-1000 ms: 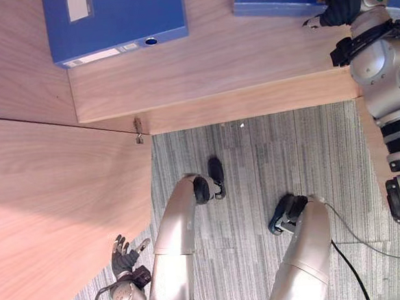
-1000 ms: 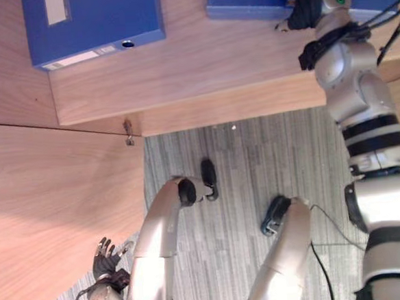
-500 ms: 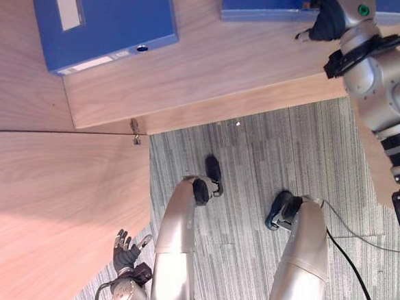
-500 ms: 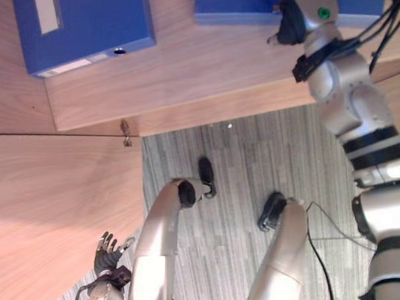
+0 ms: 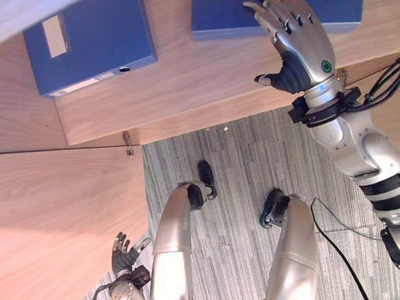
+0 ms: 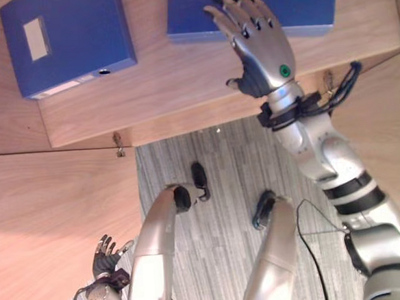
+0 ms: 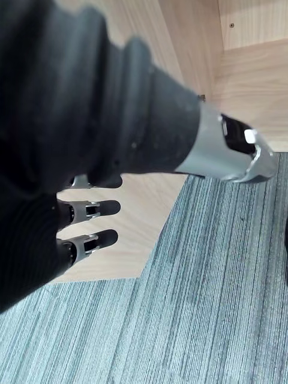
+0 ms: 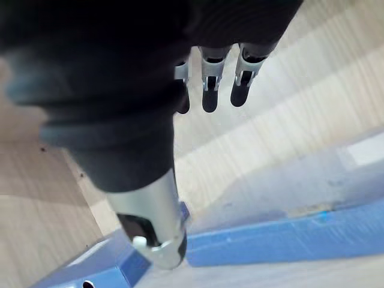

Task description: Walk over to the cabinet, pick up the folder, carry it to the office cabinet, place the folder inside the office cabinet, then close the office cabinet door

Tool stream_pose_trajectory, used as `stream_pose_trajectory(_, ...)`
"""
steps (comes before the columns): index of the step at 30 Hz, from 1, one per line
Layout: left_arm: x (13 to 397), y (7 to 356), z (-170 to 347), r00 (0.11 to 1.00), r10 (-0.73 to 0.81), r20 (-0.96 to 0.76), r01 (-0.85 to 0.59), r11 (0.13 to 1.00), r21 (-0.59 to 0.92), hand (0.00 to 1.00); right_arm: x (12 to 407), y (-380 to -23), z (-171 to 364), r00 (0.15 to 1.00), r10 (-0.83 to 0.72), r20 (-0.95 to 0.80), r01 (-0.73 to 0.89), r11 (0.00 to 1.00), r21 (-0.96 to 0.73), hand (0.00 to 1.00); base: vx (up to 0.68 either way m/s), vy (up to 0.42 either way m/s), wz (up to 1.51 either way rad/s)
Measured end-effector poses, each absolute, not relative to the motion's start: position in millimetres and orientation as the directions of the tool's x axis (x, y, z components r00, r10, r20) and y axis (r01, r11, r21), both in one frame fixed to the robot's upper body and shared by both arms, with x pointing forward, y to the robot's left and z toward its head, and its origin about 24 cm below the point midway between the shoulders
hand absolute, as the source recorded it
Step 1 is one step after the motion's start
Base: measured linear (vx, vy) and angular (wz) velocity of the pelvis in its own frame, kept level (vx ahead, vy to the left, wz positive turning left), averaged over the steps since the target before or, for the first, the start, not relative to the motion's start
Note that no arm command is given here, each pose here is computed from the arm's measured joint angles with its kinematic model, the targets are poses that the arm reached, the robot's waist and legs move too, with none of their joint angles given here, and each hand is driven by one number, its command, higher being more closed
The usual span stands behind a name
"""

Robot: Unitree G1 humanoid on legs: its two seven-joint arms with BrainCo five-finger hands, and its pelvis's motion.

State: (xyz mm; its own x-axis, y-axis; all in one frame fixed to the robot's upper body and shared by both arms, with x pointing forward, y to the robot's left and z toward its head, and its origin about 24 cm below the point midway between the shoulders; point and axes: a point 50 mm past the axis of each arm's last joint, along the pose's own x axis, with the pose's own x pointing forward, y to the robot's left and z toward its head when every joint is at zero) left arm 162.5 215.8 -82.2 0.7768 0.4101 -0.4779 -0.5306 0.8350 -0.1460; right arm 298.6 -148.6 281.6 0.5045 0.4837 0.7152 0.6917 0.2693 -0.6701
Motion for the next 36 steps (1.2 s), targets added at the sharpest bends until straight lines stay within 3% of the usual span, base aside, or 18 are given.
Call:
stream_pose_trajectory(5,157.6,217.4,-91.5,0.756,0.399,-0.519,-0.525,0.843,-0.116,0.0,294.0,-136.2,277.2,0.461,0.517,0.722,0.694,0.296,-0.656,0.0,-0.01,-0.041,-0.06)
stream_pose_trajectory(10,155.8,217.4,-96.9,0.741,0.395,-0.543,-0.526,0.844,-0.105,0.0,293.1,-117.1,245.6,0.484,0.626,0.612,0.601,0.27,-0.752,0.0,0.02,-0.056,-0.01)
stream_pose_trajectory(17,162.3,216.8,-97.3,0.744,0.39,-0.542,-0.521,0.847,-0.106,0.0,306.6,-119.2,216.8,0.584,0.67,0.458,0.501,0.147,-0.853,0.0,0.02,-0.035,-0.02)
stream_pose_trajectory(22,165.7,216.4,-95.8,0.75,0.392,-0.532,-0.521,0.847,-0.11,0.0,330.7,-144.5,206.4,0.71,0.59,0.384,0.452,0.036,-0.891,0.0,0.01,-0.026,-0.01)
stream_pose_trajectory(25,167.8,216.2,-94.4,0.752,0.399,-0.525,-0.528,0.841,-0.118,0.0,340.4,-152.9,216.8,0.738,0.538,0.408,0.47,0.024,-0.882,0.0,0.02,-0.043,0.02)
stream_pose_trajectory(32,178.2,215.2,-87.7,0.769,0.409,-0.491,-0.528,0.84,-0.127,0.0,357.0,-183.1,267.1,0.756,0.316,0.573,0.536,0.204,-0.819,0.0,0.02,-0.049,0.02)
stream_pose_trajectory(36,181.2,215.7,-85.3,0.771,0.418,-0.481,-0.533,0.837,-0.127,0.0,362.1,-183.8,273.4,0.77,0.302,0.561,0.481,0.303,-0.823,0.0,0.02,-0.05,0.0)
